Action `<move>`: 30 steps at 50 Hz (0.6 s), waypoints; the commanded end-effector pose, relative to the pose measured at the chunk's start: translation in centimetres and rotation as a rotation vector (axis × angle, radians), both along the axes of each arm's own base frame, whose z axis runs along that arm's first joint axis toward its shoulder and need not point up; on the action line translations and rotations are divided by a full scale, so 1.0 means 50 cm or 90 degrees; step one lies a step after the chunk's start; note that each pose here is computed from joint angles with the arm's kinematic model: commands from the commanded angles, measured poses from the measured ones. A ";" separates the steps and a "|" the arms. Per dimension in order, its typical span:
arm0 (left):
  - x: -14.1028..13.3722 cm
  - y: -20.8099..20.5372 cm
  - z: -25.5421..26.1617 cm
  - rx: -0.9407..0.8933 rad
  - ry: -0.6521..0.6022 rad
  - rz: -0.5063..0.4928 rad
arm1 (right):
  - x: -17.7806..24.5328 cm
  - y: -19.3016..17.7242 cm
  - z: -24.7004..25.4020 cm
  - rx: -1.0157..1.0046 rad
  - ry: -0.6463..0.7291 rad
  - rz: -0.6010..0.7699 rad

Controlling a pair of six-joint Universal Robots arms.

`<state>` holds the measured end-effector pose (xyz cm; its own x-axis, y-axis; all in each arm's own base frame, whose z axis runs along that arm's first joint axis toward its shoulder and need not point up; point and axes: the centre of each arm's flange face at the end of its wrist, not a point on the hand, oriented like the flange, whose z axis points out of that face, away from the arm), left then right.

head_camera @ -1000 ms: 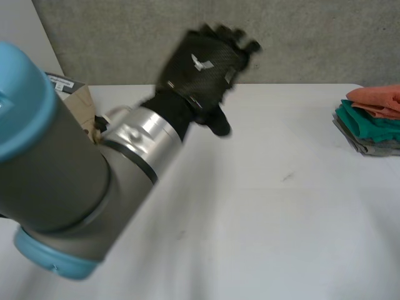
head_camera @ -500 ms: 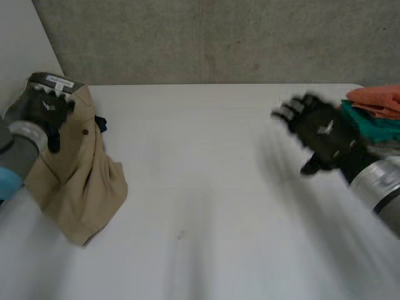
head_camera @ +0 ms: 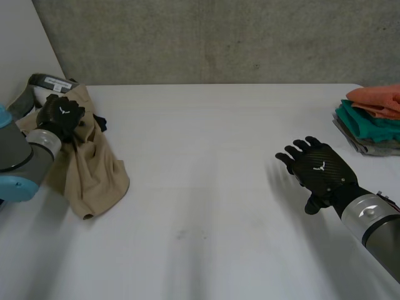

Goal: Fold the laundry.

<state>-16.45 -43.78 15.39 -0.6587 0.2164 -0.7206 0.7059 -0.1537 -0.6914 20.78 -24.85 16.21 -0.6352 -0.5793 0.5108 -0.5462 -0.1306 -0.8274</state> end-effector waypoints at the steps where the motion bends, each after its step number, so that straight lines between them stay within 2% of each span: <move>1: -0.054 0.035 0.056 -0.013 0.054 -0.021 | -0.009 -0.009 0.004 -0.011 -0.001 -0.014; 6: -0.157 0.127 0.186 -0.038 0.208 -0.111 | -0.020 -0.028 0.040 -0.050 -0.027 -0.045; 9: -0.223 0.194 0.240 -0.034 0.291 -0.185 | -0.031 -0.037 0.068 -0.059 -0.070 -0.085; 10: -0.260 0.231 0.253 -0.020 0.324 -0.224 | -0.034 -0.039 0.074 -0.059 -0.081 -0.097; 13: -0.313 0.283 0.250 0.009 0.347 -0.278 | -0.043 -0.043 0.094 -0.063 -0.122 -0.132; 14: -0.354 0.325 0.238 0.033 0.354 -0.320 | -0.045 -0.043 0.099 -0.065 -0.129 -0.139; 17: -0.416 0.387 0.197 0.079 0.346 -0.378 | -0.052 -0.045 0.108 -0.065 -0.151 -0.149; 18: -0.453 0.421 0.157 0.113 0.333 -0.407 | -0.056 -0.047 0.110 -0.066 -0.154 -0.154; 21: -0.490 0.472 0.093 0.175 0.312 -0.438 | -0.072 -0.057 0.111 -0.069 -0.154 -0.175; 25: -0.502 0.519 0.071 0.205 0.295 -0.469 | -0.084 -0.067 0.113 -0.076 -0.150 -0.190; 28: -0.497 0.534 0.086 0.197 0.299 -0.472 | -0.096 -0.079 0.114 -0.078 -0.151 -0.201; 30: -0.484 0.537 0.144 0.153 0.322 -0.472 | -0.099 -0.084 0.118 -0.081 -0.152 -0.201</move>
